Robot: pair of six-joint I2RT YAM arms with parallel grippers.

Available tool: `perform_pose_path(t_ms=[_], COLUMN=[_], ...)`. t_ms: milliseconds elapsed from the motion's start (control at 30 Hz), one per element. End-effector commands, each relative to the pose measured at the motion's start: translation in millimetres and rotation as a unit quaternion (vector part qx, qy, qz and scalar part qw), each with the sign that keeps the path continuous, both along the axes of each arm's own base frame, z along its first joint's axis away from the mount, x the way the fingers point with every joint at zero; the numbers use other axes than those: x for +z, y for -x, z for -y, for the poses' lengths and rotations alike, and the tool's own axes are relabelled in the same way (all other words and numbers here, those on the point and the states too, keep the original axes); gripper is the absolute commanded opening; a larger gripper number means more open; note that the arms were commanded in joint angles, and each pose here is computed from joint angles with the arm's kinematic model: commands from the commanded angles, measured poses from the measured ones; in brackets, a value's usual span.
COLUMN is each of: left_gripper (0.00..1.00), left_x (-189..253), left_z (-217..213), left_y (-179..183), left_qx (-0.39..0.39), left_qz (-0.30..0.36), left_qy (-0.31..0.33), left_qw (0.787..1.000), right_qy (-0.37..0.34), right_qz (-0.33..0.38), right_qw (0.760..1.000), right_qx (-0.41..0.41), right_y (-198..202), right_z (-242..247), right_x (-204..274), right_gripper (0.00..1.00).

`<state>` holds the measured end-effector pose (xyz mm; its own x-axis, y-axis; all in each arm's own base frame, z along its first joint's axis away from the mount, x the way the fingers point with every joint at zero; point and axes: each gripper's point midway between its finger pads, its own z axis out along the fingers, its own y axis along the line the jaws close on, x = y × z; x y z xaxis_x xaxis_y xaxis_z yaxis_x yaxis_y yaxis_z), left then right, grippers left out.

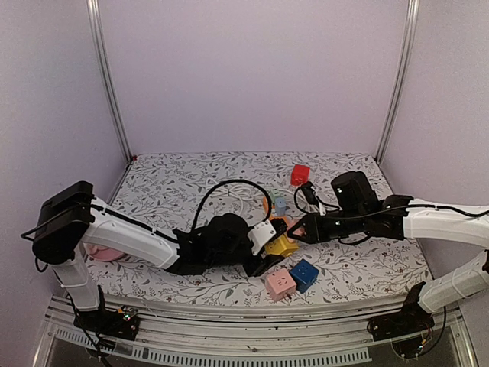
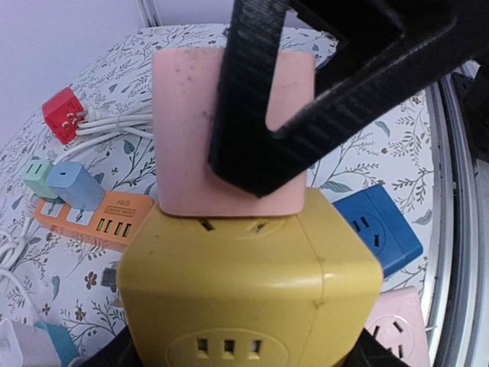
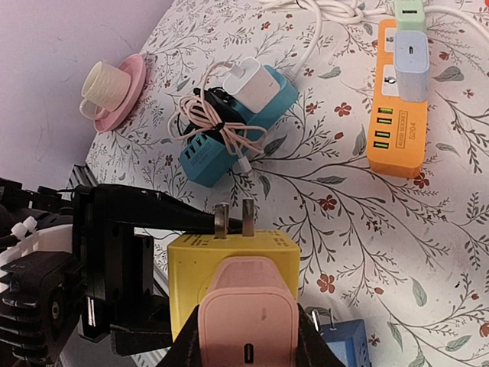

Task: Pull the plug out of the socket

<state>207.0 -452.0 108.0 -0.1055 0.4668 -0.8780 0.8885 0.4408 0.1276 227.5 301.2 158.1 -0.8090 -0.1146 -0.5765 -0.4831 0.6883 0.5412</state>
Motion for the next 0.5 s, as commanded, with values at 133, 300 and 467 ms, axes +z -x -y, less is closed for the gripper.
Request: perform_pose_path(t_ms=[133,300,467], left_gripper=[0.00,0.00,0.00], left_x=[-39.8,-35.0,-34.1], left_z=[-17.6,-19.6,-18.8], left_y=[8.1,8.2,8.8], left_qx=[0.000,0.002,0.000], left_qz=[-0.023,-0.021,-0.021], left_qy=[-0.072,-0.066,-0.064], left_qw=[0.997,0.998,0.998], right_qy=[-0.016,-0.076,-0.091], right_qz=[0.071,0.058,0.045], right_qw=[0.997,0.995,0.995], right_qx=[-0.038,-0.020,-0.019], right_y=[-22.5,-18.1,-16.4], right_z=[12.8,22.1,22.1], right_x=[37.7,42.7,39.0], right_gripper=[0.03,0.03,0.03])
